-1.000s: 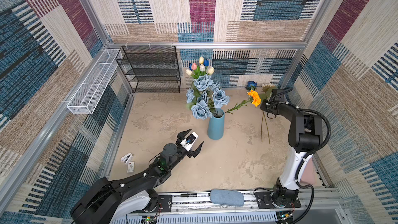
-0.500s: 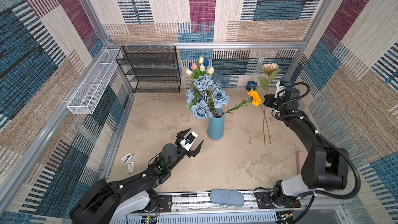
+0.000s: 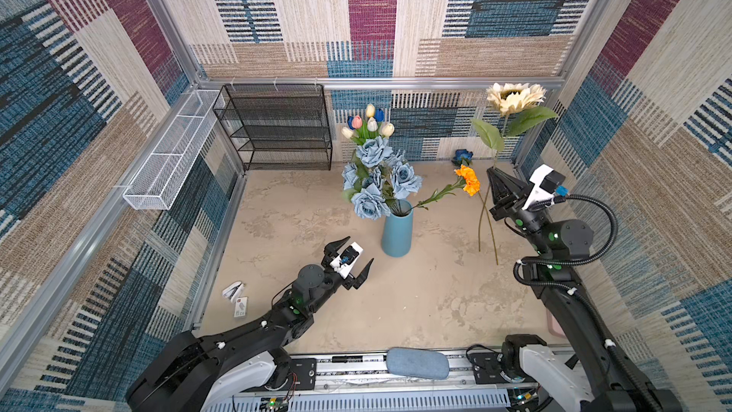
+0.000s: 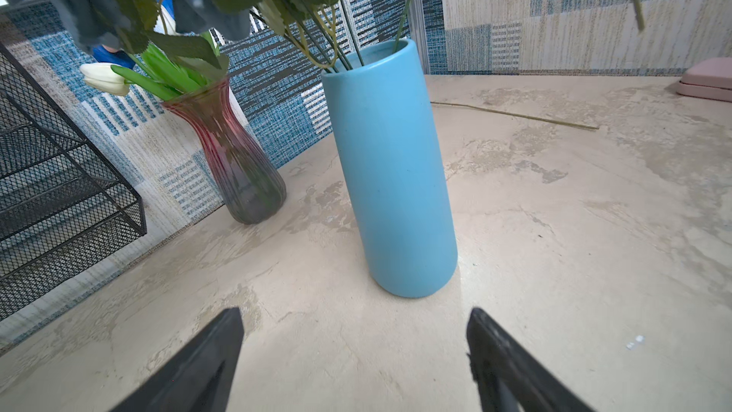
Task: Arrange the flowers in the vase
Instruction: 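Lift the cream sunflower upward with the right gripper, then carry the cream sunflower toward the light blue vase with the right gripper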
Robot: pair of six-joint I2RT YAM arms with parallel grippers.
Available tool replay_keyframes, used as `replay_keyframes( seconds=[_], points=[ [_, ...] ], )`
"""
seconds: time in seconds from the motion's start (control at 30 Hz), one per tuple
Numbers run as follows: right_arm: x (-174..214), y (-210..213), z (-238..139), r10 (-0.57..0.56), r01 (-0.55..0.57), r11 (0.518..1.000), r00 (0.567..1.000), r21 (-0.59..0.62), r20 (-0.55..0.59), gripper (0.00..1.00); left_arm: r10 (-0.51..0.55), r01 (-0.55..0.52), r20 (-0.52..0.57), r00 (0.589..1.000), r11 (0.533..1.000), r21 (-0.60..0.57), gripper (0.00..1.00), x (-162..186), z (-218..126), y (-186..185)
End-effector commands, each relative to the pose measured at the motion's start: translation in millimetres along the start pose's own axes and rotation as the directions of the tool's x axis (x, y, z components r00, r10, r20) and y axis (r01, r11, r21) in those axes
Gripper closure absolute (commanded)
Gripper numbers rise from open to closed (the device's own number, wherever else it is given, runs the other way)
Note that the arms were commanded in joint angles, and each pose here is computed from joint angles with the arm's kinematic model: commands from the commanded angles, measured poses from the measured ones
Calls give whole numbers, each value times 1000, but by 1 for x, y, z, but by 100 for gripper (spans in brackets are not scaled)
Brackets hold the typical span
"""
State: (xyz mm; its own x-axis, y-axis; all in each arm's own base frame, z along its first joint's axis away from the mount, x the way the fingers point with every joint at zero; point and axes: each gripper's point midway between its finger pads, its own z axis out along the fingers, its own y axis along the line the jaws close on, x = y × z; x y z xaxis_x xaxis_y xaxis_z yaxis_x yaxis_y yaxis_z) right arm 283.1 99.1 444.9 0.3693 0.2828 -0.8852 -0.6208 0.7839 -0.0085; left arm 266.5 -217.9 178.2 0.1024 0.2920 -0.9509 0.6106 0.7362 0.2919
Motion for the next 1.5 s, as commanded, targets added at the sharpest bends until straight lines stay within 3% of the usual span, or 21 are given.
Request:
replay_keyframes(
  seconds=[0.0,0.2,0.57,1.0,1.23,1.47],
  points=[
    [-43,31,-2,-62,74,994,987,-77,145,100,28,-27,10,1000,999,-19,9,-3,1,3],
    [-62,69,-8,36,17,974,973,-224,229,100,27,-26,12,1000,1000,-12,9,-4,0,2],
    [-76,107,37,214,-71,919,916,-388,339,100,28,-27,9,1000,1000,-9,9,-3,1,2],
    [-52,116,81,159,-10,952,871,-306,464,100,27,-27,0,1000,1000,9,9,-2,4,-1],
    [-36,110,89,102,20,968,879,-248,466,100,28,-28,-7,1000,1000,14,9,-1,4,-2],
    [-4,106,97,80,9,975,919,-223,386,100,29,-29,-9,1000,999,14,9,-1,5,-2]
  ],
)
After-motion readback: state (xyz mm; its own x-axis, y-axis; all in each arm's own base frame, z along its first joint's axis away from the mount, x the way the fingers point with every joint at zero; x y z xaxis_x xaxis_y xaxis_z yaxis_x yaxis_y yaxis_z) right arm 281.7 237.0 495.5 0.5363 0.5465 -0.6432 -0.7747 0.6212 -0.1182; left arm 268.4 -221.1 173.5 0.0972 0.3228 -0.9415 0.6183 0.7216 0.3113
